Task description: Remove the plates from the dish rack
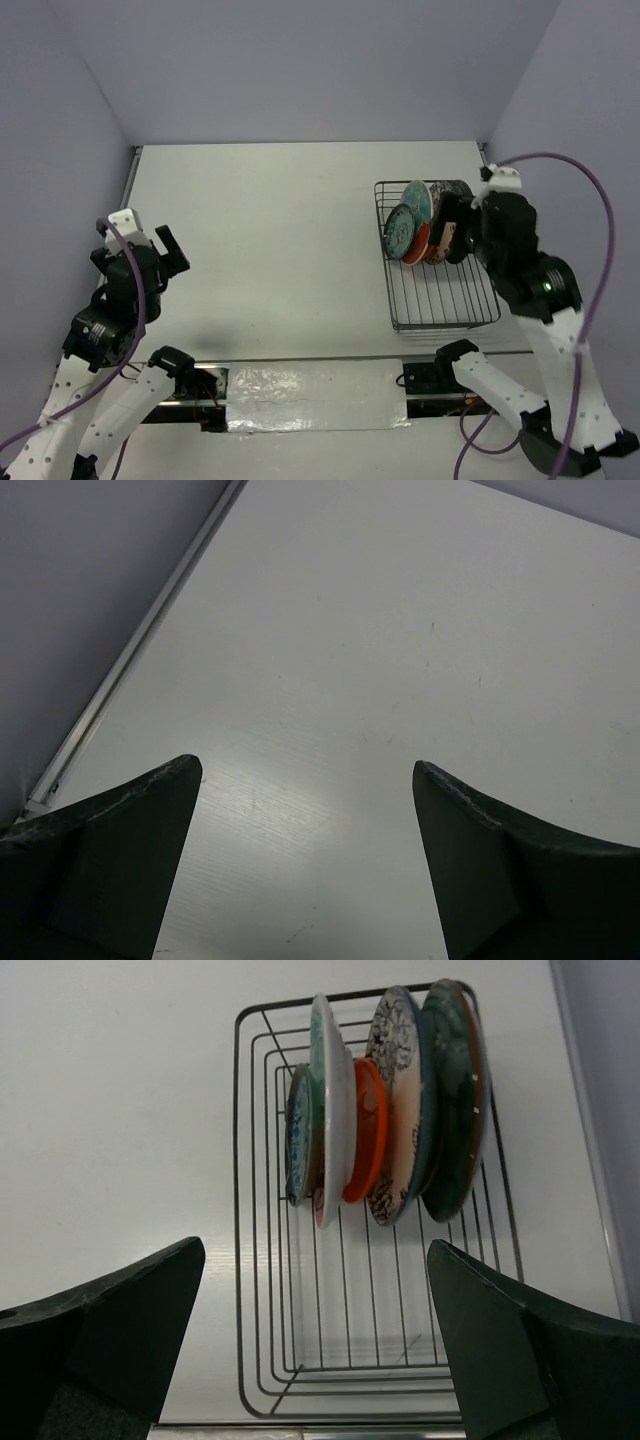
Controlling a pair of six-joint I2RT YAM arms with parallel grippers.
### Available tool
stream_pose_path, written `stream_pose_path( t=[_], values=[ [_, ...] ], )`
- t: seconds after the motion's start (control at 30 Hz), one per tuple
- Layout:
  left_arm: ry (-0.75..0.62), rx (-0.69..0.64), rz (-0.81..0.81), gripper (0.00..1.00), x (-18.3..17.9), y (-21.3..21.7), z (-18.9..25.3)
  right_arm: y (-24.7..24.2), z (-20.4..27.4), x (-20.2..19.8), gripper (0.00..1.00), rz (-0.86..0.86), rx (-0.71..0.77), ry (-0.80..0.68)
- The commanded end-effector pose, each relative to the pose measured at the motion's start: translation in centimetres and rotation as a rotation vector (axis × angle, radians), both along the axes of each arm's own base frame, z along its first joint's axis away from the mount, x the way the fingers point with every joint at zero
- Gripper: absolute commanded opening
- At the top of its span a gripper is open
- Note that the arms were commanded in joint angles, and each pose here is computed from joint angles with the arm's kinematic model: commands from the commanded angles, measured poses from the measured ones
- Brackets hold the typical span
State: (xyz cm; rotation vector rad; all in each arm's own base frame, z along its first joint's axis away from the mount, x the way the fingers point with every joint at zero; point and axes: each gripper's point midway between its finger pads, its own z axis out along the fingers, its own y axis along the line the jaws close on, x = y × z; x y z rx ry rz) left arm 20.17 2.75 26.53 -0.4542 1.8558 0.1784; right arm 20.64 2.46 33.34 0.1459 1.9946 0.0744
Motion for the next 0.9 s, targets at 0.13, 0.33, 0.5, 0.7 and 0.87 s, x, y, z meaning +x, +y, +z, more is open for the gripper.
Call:
stream_pose_path(
  t=[0.13, 0.33, 0.5, 0.7, 0.87],
  values=[
    [-0.052, -0.047, -0.052, 0.99, 1.6, -1.6, 0.8, 2.3, 0.7, 8.6, 0.86, -0.051, -0.035, 0.007],
    [-0.034, -0.050, -0.110, 1.00, 2.2, -2.7, 0.3, 3.2, -3.3, 13.2, 0.55, -0.101, -0.244, 0.171],
    [-0.013, -0.043, -0.121, 1.00, 2.4, -3.0, -0.1, 2.8, -6.8, 15.5, 0.57, -0.142, -0.367, 0.257],
    [-0.012, -0.047, -0.141, 1.00, 2.5, -3.3, -0.2, 2.2, -6.2, 15.5, 0.57, -0.203, -0.412, 0.248],
    [-0.004, -0.048, -0.156, 0.99, 2.7, -3.6, -0.3, 1.9, -5.7, 15.1, 0.58, -0.188, -0.436, 0.234]
  ],
)
